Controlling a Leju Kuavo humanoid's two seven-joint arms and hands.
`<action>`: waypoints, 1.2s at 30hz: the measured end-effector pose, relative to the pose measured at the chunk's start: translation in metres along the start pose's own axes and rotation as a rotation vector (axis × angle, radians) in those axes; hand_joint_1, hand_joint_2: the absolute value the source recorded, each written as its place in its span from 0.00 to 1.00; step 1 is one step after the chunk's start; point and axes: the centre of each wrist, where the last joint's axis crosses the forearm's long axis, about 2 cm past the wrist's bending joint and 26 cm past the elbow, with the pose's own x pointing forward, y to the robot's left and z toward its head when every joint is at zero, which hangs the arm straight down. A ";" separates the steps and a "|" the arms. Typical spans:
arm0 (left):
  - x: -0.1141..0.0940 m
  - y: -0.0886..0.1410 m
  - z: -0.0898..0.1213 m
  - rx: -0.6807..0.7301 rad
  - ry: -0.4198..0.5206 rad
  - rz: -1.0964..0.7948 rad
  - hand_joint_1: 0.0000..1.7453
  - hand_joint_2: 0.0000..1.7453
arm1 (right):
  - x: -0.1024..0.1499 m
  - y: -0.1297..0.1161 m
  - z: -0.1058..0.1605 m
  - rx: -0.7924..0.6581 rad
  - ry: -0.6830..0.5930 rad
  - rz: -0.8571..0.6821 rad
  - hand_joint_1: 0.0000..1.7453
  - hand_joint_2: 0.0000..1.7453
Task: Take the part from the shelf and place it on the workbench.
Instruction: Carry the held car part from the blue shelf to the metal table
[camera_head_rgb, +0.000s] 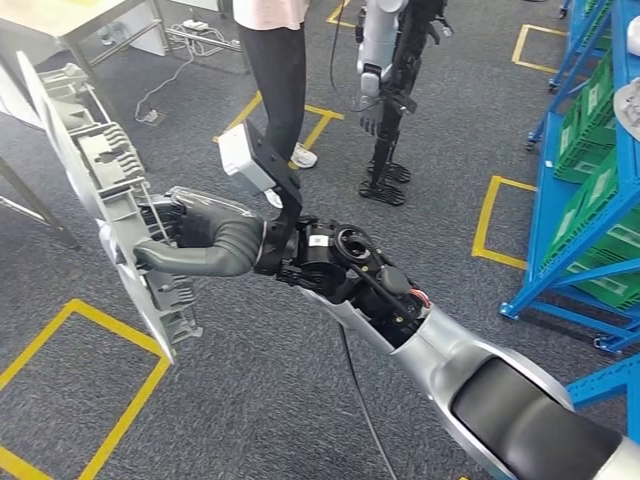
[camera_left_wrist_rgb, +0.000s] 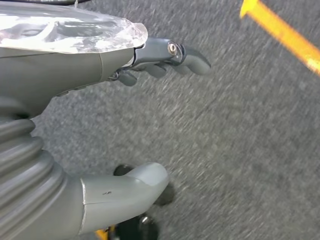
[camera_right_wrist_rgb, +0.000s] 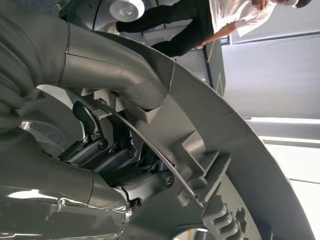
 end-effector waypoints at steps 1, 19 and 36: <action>0.000 0.000 0.000 -0.001 0.001 -0.001 0.00 1.00 | 0.000 0.000 0.000 0.000 0.000 0.001 1.00 1.00; 0.007 -0.001 -0.003 -0.003 -0.003 -0.006 0.00 1.00 | -0.003 0.000 0.004 -0.022 0.008 -0.002 1.00 1.00; 0.008 -0.008 -0.003 0.003 -0.007 -0.021 0.00 1.00 | -0.001 0.002 0.010 -0.049 0.033 0.000 1.00 1.00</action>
